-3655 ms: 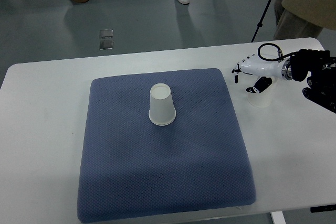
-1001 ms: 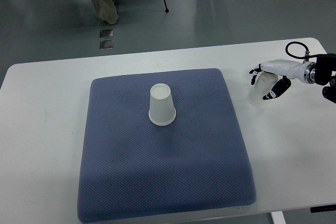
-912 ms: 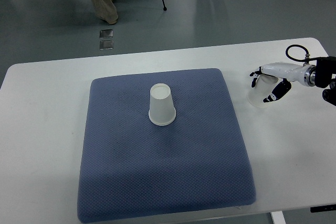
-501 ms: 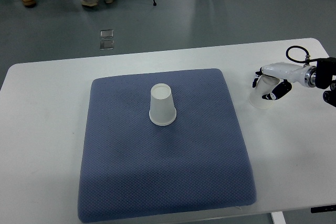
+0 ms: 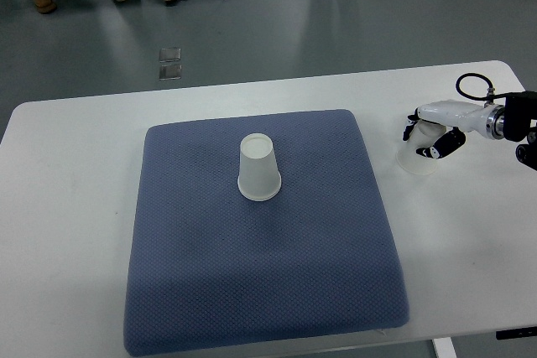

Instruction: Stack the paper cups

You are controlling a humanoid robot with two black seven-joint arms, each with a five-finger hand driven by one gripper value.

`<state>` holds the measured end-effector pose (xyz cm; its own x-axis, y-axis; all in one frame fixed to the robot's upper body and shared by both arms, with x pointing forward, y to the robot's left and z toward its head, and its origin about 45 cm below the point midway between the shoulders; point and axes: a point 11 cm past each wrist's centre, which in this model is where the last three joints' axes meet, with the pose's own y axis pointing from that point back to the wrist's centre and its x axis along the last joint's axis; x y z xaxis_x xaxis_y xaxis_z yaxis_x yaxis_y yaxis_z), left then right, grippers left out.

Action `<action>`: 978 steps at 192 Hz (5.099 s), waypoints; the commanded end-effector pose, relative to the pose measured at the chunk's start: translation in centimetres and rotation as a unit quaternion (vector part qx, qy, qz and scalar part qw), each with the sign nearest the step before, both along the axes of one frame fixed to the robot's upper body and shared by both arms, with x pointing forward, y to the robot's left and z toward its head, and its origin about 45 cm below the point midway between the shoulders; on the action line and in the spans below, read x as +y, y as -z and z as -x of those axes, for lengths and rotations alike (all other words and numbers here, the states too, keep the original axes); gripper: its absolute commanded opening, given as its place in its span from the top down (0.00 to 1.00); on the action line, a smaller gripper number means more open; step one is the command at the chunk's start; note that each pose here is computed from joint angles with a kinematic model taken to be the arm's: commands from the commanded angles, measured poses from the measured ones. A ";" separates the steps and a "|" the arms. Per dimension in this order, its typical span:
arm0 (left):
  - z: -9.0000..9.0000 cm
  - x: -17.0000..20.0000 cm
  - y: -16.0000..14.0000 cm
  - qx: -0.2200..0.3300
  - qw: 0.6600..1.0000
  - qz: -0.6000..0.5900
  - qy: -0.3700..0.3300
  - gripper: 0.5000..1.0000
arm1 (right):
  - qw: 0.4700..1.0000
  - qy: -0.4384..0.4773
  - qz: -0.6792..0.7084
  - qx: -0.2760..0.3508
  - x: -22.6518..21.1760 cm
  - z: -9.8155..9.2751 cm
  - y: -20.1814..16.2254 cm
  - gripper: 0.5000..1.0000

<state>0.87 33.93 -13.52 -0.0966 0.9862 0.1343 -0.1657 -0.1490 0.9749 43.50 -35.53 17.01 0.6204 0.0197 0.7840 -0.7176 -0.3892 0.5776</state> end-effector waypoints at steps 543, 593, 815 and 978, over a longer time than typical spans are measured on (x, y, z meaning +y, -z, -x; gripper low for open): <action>0.0 0.0 0.0 0.000 1.000 0.000 0.000 0.00 | 0.952 -0.278 -0.131 0.006 25.8 -0.1 -13.2 1.00; 0.0 0.0 0.0 0.000 1.000 0.000 0.000 0.00 | 0.956 -0.266 -0.126 0.000 25.2 -0.4 -12.1 1.00; 0.0 0.0 0.0 0.000 1.000 0.000 0.000 0.00 | 0.948 -0.255 -0.188 -0.027 26.1 -1.5 -16.5 0.21; 0.0 0.0 0.0 0.000 1.000 0.000 0.000 0.00 | 0.696 0.274 -0.664 0.014 15.4 -7.8 -12.6 0.21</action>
